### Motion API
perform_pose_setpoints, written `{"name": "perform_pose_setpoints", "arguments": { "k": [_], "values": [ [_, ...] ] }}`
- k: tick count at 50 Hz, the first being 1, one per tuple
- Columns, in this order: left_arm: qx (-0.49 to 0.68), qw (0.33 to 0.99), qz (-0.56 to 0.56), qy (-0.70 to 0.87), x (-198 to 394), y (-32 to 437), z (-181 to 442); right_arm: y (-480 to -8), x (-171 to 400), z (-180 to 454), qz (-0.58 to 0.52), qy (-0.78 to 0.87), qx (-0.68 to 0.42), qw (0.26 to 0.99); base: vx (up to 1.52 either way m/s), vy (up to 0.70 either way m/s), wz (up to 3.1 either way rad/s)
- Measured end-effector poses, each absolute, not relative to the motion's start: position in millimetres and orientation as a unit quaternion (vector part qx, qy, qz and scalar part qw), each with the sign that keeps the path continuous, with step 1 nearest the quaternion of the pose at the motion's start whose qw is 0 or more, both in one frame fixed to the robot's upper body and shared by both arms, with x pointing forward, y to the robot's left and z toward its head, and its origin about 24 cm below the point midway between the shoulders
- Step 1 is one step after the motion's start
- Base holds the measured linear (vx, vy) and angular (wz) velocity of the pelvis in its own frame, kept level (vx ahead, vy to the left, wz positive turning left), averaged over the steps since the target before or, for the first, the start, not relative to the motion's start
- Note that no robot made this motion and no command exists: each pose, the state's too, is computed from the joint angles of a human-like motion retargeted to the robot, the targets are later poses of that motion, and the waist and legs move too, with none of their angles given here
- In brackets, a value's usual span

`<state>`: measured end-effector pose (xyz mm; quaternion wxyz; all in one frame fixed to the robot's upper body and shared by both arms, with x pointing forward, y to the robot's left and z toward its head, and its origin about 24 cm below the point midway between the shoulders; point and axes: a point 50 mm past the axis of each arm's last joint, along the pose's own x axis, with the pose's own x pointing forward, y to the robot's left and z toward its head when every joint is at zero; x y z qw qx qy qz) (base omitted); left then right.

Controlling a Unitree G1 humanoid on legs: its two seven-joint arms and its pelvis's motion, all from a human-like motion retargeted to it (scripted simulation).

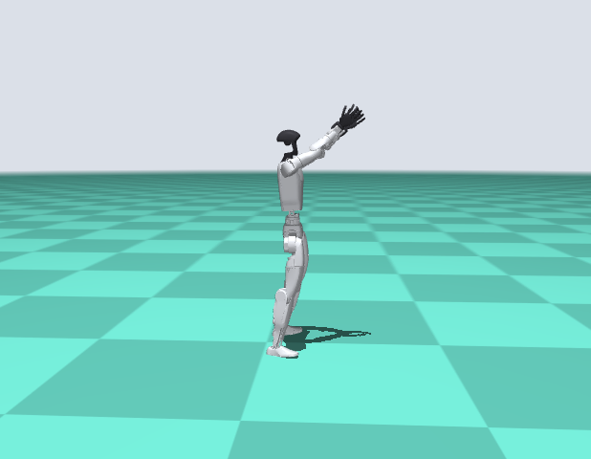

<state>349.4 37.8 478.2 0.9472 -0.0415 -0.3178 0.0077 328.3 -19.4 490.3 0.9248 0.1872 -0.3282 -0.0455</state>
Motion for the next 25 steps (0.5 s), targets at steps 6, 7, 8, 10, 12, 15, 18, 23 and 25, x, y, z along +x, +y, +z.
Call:
{"name": "perform_pose_setpoints", "arguments": {
  "k": [6, 7, 8, 10, 12, 15, 18, 23, 25],
  "values": [
    [-0.045, 0.986, 0.019, -0.158, 405.5, 46.0, 363.7, -20.2, 387.2, 380.1, -0.068, -0.176, 0.19, 0.963, 0.0, 0.0, 0.0],
    [-0.047, 0.991, 0.023, -0.121, 413.4, 49.0, 335.0, -20.2, 395.8, 351.7, -0.074, -0.14, 0.19, 0.969, 0.0, 0.0, 0.0],
    [-0.049, 0.995, 0.026, -0.082, 419.1, 50.8, 305.6, -21.2, 402.7, 322.6, -0.082, -0.103, 0.192, 0.973, 0.0, 0.0, 0.0],
    [-0.05, 0.998, 0.03, -0.004, 423.9, 53.1, 244.9, -24.5, 410.5, 261.9, -0.099, -0.025, 0.197, 0.975, 0.0, 0.0, 0.0],
    [-0.05, 0.996, 0.027, 0.066, 419.5, 48.4, 193.0, -33.3, 411.8, 209.5, -0.121, 0.044, 0.197, 0.972, 0.0, 0.0, 0.0],
    [-0.061, 0.983, 0.027, 0.171, 399.2, 48.7, 108.3, -40.7, 397.5, 124.6, -0.141, 0.149, 0.18, 0.962, 0.0, 0.0, 0.0],
    [-0.086, 0.958, 0.037, 0.271, 365.4, 51.5, 33.8, -43.2, 368.3, 52.3, -0.158, 0.239, 0.16, 0.945, 0.0, 0.0, 0.0],
    [-0.094, 0.916, 0.06, 0.385, 308.9, 52.9, -41.7, -43.9, 313.2, -27.1, -0.175, 0.342, 0.154, 0.91, 0.0, 0.0, 0.0],
    [-0.089, 0.903, 0.065, 0.414, 291.3, 53.3, -59.4, -43.5, 296.5, -44.9, -0.174, 0.365, 0.157, 0.901, 0.0, 0.0, 0.0]
  ]
}}
